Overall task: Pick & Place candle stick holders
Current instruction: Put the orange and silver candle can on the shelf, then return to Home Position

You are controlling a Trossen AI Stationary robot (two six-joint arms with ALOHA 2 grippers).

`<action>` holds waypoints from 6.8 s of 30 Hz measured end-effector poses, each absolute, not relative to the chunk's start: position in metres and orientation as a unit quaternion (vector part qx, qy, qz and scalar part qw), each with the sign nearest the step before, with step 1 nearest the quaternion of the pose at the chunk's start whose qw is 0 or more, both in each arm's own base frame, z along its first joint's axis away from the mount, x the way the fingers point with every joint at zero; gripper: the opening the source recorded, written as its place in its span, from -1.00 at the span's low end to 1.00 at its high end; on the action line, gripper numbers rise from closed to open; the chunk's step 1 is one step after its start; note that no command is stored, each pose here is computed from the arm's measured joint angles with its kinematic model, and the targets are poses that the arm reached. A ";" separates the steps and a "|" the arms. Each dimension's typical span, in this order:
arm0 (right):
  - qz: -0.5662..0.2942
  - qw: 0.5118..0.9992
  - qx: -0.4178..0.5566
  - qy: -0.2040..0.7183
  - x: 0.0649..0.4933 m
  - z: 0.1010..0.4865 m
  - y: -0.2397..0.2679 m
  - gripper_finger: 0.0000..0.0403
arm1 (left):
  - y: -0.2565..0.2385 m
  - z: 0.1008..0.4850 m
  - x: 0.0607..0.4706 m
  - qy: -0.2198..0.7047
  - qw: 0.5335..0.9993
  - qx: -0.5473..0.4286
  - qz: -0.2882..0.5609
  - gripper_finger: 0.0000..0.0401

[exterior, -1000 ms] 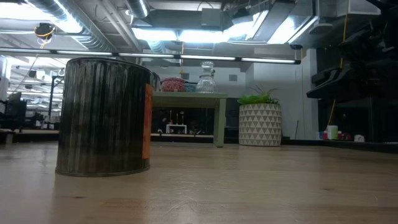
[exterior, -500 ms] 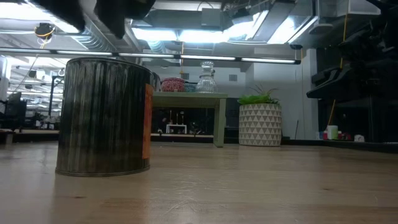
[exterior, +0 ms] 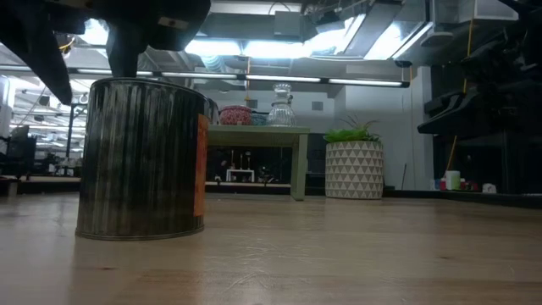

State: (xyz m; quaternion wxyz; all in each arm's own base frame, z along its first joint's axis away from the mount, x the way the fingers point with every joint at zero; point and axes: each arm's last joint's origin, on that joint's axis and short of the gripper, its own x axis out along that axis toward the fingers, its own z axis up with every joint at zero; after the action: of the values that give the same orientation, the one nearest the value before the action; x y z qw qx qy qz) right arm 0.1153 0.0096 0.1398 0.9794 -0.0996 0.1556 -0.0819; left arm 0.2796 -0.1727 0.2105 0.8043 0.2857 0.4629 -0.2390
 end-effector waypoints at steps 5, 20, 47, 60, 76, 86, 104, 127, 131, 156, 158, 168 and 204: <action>-0.082 0.979 -0.100 0.156 0.115 0.140 0.010 -0.78 | -0.171 0.209 0.281 0.465 0.804 0.287 -0.235 -0.39; -0.082 0.979 -0.100 0.156 0.115 0.140 0.010 -0.78 | -0.154 0.210 0.290 0.476 0.811 0.268 -0.210 -0.97; -0.082 0.979 -0.100 0.156 0.115 0.140 0.010 -0.78 | -0.102 0.208 0.308 0.515 0.809 0.204 -0.199 -0.98; -0.082 0.979 -0.100 0.156 0.115 0.140 0.010 -0.78 | -0.081 0.198 0.301 0.496 0.830 0.162 -0.197 -0.98; -0.082 0.979 -0.100 0.156 0.115 0.140 0.010 -0.78 | -0.078 0.210 0.290 0.510 0.835 0.152 -0.142 -0.99; -0.082 0.979 -0.100 0.156 0.115 0.140 0.010 -0.78 | -0.078 0.212 0.287 0.512 0.836 0.146 -0.135 -0.99; -0.082 0.979 -0.100 0.156 0.115 0.140 0.010 -0.78 | -0.048 0.263 0.227 0.427 0.895 0.117 -0.046 -0.99; -0.082 0.979 -0.100 0.156 0.115 0.140 0.010 -0.78 | 0.020 0.375 0.180 0.426 0.884 0.155 0.113 -0.99; -0.082 0.979 -0.100 0.156 0.115 0.140 0.010 -0.78 | 0.037 0.375 0.177 0.438 0.877 0.144 0.139 -0.99; -0.082 0.979 -0.100 0.156 0.115 0.140 0.010 -0.78 | 0.110 0.343 0.193 0.502 0.845 0.049 0.175 -0.98; -0.082 0.979 -0.100 0.156 0.115 0.140 0.010 -0.78 | 0.113 0.340 0.195 0.508 0.842 0.045 0.176 -0.98; -0.082 0.979 -0.100 0.155 0.115 0.140 0.010 -0.78 | 0.118 0.340 0.201 0.492 0.850 0.051 0.180 -0.98; -0.082 0.979 -0.100 0.156 0.115 0.140 0.010 -0.78 | 0.052 0.346 0.174 0.279 0.959 0.019 0.040 -0.43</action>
State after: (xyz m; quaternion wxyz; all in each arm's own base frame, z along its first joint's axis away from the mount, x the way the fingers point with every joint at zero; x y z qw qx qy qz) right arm 0.1153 0.0096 0.1397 0.9793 -0.0996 0.1558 -0.0820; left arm 0.1736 0.0521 0.3464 0.9593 0.0193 0.2787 0.0399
